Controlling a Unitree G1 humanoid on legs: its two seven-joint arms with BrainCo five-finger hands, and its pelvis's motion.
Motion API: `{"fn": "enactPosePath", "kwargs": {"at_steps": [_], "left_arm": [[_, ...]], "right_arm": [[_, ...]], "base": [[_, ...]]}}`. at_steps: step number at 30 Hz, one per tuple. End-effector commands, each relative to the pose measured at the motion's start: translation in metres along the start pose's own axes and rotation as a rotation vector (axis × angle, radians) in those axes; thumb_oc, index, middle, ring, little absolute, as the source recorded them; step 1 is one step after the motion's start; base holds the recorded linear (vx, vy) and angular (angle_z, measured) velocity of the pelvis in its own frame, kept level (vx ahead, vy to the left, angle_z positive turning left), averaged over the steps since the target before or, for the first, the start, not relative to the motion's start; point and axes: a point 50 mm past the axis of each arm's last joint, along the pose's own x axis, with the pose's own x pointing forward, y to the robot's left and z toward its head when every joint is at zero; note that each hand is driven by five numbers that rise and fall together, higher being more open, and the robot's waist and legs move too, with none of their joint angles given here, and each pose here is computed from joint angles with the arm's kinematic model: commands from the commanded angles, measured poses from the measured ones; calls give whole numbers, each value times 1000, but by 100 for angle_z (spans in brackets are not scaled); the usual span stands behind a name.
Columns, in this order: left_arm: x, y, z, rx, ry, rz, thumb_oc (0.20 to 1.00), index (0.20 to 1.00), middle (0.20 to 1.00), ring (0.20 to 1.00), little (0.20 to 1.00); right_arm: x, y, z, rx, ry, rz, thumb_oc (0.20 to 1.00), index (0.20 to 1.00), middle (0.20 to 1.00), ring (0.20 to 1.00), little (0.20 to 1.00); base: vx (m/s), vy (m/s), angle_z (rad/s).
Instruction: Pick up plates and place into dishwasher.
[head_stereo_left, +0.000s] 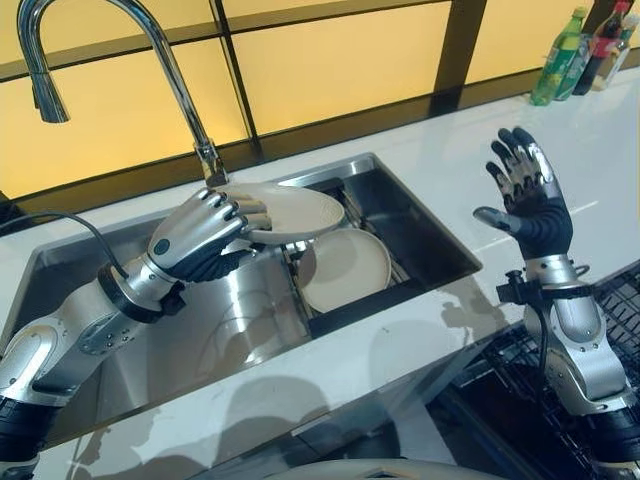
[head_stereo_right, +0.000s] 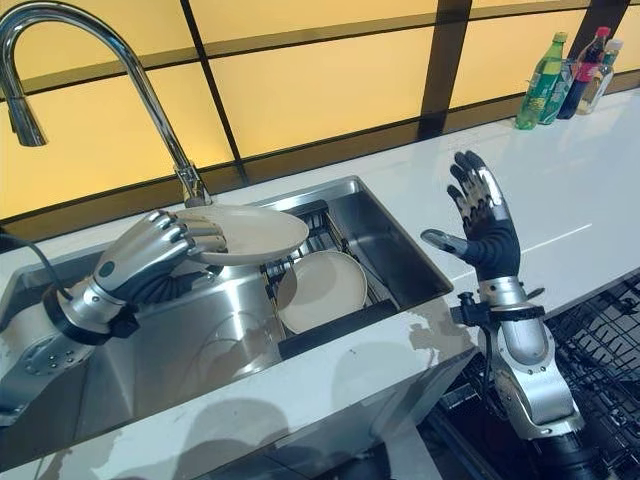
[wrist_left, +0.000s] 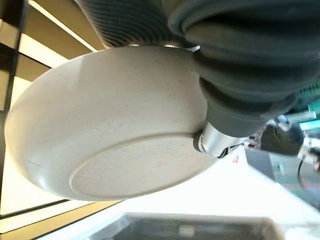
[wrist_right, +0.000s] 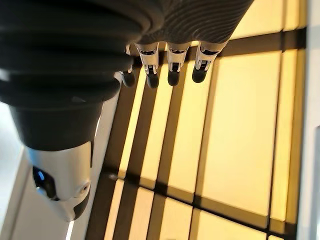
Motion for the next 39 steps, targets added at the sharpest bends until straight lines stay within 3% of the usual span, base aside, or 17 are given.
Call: {"fn": "enactPosePath", "kwargs": {"at_steps": [1,6,14,32,39], "left_arm": [[23,23,5,-136,-69,184,200,200,200,200,200],[32,20,16,-252,-132,205,200,200,200,200,200],[52,19,30,-425,-225,176,200,200,200,200,200],[64,5,59,-631,-376,103,200,200,200,200,200],[62,2,57,-603,-369,40,200,200,200,200,200]], "right_arm": [[19,13,36,-67,-204,154,1000,1000,1000,1000,1000],[26,23,39,-81,-224,258,1000,1000,1000,1000,1000],[38,57,50,-174,-263,637,1000,1000,1000,1000,1000],[38,83,58,-153,-340,762,1000,1000,1000,1000,1000],[37,79,53,-288,-314,783,1000,1000,1000,1000,1000]], "base": [[-56,10,0],[-42,8,1],[-13,-5,0],[0,0,0],[0,0,0]]}}
